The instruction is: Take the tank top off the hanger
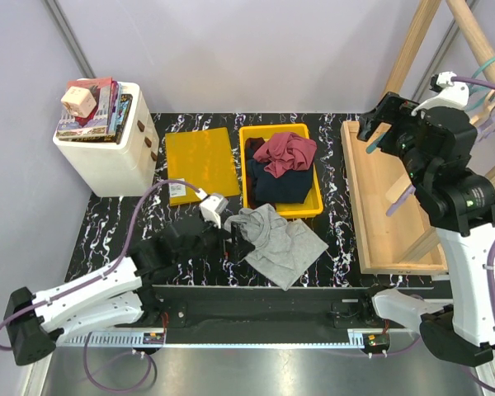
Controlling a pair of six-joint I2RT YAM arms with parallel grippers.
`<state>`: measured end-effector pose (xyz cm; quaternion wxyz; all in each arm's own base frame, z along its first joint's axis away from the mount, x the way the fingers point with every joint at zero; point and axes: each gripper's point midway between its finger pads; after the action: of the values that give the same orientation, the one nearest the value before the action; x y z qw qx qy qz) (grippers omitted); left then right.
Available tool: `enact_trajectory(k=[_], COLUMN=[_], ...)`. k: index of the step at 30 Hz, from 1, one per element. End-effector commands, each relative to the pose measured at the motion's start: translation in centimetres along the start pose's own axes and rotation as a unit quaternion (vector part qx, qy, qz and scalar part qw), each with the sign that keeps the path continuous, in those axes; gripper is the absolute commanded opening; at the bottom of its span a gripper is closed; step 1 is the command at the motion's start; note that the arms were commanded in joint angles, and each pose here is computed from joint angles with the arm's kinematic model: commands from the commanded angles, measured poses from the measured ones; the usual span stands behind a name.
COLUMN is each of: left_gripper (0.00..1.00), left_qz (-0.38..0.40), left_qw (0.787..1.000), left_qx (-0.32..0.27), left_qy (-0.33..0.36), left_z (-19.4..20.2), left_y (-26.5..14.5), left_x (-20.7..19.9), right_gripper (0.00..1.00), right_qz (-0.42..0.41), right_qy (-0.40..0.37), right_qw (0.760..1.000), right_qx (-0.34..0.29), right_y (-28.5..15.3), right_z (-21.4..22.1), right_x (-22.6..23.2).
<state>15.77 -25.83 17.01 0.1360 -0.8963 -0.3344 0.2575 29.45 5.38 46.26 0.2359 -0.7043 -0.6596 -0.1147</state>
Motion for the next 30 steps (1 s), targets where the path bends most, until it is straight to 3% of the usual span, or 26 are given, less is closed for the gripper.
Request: enact_trajectory(k=[1,9,16,23,30], left_gripper=[0.99,0.99,0.99,0.99,0.99], left_qz=[-0.039,-0.101,-0.114,-0.145,-0.156], left_qw=[0.998,0.99,0.988,0.985,0.982], left_qx=[-0.008,0.043,0.064,0.077,0.098], left_qy=[0.046,0.087,0.088,0.059,0.051], left_z=[-1.1,1.2,2.3,4.7,6.5], left_y=[0.8,4.3,7.8,10.2,12.0], left_x=[-0.1,0.6,0.7,2.0,2.5], right_gripper=[1.0,1.0,1.0,1.0,1.0], right_qz=[-0.07,-0.076,-0.116,-0.242,-0.194], right_qy=[-0.048,-0.102,-0.102,-0.097,-0.062], right_qw=[0.996,0.989,0.986,0.957,0.971], right_qx=[0.021,0.076,0.053,0.123,0.128], right_y=[-3.2,-6.8,-10.4,-13.4,-12.4], right_z=[-0.8,0.8,-0.1,3.2,4.8], right_x=[1.9,0.3,0.4,3.5,1.5])
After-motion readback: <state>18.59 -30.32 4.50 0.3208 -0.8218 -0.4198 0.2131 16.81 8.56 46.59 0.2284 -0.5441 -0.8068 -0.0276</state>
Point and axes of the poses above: each gripper's point midway between its finger pads, its own y axis out along the fingers, its own x axis along the line the jaws close on, z = x × y, and after that the axes turned 9 degrees about y, right-handed
